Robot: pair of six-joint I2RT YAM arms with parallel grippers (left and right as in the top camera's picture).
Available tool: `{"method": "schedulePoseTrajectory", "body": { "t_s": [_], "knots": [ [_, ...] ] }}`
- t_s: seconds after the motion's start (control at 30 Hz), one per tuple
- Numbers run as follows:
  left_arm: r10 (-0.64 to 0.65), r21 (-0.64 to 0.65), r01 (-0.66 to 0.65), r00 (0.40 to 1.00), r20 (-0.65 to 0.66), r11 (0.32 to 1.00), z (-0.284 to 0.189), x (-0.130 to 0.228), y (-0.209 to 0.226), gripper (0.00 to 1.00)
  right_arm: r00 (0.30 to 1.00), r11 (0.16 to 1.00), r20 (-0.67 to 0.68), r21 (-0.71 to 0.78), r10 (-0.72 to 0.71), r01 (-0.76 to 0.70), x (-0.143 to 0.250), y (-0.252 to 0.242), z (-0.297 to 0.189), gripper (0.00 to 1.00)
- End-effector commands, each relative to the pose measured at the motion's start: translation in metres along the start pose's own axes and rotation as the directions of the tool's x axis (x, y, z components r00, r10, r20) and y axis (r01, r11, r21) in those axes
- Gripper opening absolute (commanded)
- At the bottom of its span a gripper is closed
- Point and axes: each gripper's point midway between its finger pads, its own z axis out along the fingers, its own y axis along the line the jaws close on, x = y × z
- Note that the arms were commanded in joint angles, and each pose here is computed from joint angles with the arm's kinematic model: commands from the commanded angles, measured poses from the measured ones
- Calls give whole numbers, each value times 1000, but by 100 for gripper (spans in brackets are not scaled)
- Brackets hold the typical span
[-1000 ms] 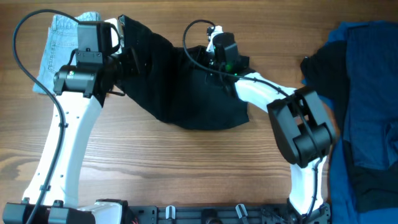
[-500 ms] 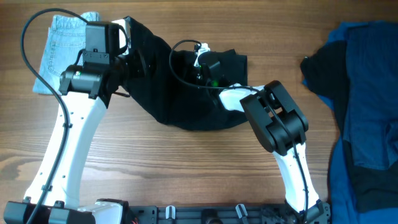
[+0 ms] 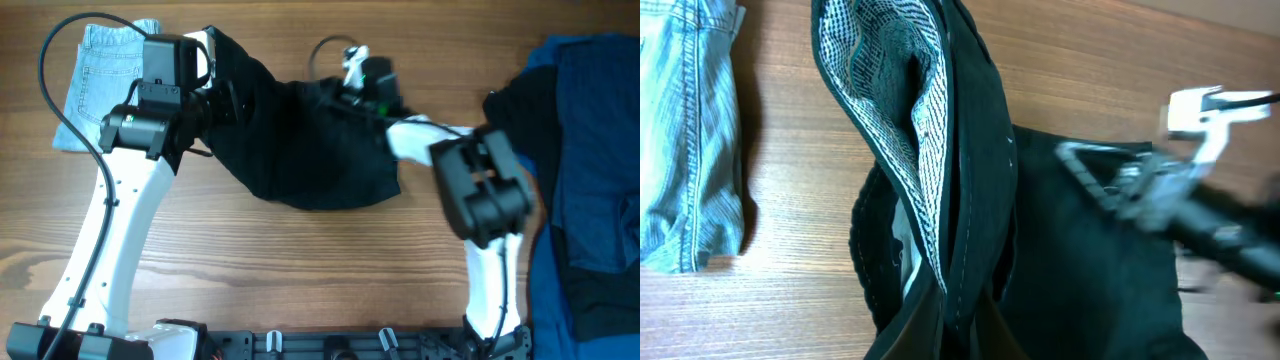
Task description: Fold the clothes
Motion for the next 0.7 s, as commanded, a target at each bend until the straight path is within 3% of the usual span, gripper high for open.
{"method": "schedulePoseTrajectory", "body": {
  "t_s": [0.0, 0.1, 0.23, 0.33, 0.67],
  "knots": [
    [-16, 25, 15, 998, 60, 1000, -17, -16, -8, 4, 998, 998, 9, -1, -68, 68, -42, 24, -53, 4],
    [-36, 30, 35, 998, 57, 999, -16, -15, -11, 4, 997, 985, -64, 167, -43, 53, -47, -15, -106, 4],
    [-12, 50, 10, 999, 52, 999, -16, -11, -23, 4, 987, 958, -157, 285, 18, 28, -30, -54, -139, 4],
    [12, 70, -15, 999, 41, 997, -13, -6, -36, 4, 970, 870, -187, 491, 153, -43, -8, -100, -170, 4],
    [65, 132, -65, 998, 6, 989, 2, 10, -77, 4, 948, 768, -242, 640, 207, -4, 12, -132, -204, 4]
  ]
}}
